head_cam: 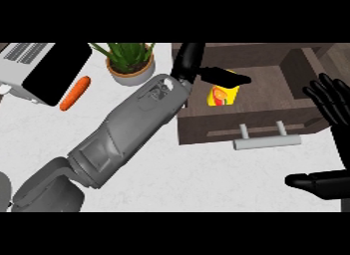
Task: Pick up the cup, place it into the drawer and close the drawer
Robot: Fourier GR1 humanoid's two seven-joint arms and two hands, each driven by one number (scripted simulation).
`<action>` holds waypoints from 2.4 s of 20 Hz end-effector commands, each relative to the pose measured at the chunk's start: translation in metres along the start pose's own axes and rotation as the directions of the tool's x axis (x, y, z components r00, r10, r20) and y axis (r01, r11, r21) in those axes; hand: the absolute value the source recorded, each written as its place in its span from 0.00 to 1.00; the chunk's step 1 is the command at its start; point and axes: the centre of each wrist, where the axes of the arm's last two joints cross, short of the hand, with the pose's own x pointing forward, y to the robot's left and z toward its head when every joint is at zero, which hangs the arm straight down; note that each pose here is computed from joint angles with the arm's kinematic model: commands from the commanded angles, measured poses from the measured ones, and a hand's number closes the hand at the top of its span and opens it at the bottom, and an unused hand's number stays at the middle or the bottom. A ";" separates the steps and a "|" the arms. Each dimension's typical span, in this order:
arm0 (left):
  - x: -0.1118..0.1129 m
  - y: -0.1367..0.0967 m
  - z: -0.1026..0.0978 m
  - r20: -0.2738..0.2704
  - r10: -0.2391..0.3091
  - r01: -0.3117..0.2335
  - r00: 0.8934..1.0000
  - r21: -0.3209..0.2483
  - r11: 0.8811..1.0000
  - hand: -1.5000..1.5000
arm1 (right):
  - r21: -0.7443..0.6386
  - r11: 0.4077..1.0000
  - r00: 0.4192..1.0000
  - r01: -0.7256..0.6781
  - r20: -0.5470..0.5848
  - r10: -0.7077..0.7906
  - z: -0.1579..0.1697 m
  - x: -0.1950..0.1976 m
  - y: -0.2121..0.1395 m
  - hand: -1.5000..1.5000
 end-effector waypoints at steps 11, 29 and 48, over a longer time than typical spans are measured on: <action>0.028 0.026 -0.010 0.043 0.175 -0.178 0.984 0.085 0.980 0.00 | 0.258 0.937 0.962 -0.235 -0.074 0.261 0.020 0.048 -0.008 1.00; -0.003 0.153 0.061 0.009 0.235 -0.233 0.972 0.167 0.958 0.00 | 0.334 0.725 0.753 -0.602 -0.064 0.655 -0.006 -0.030 0.057 1.00; -0.038 0.230 0.159 0.012 0.232 -0.230 0.973 0.210 0.950 0.00 | 0.494 0.441 0.489 -0.749 -0.037 0.872 -0.073 -0.168 0.045 1.00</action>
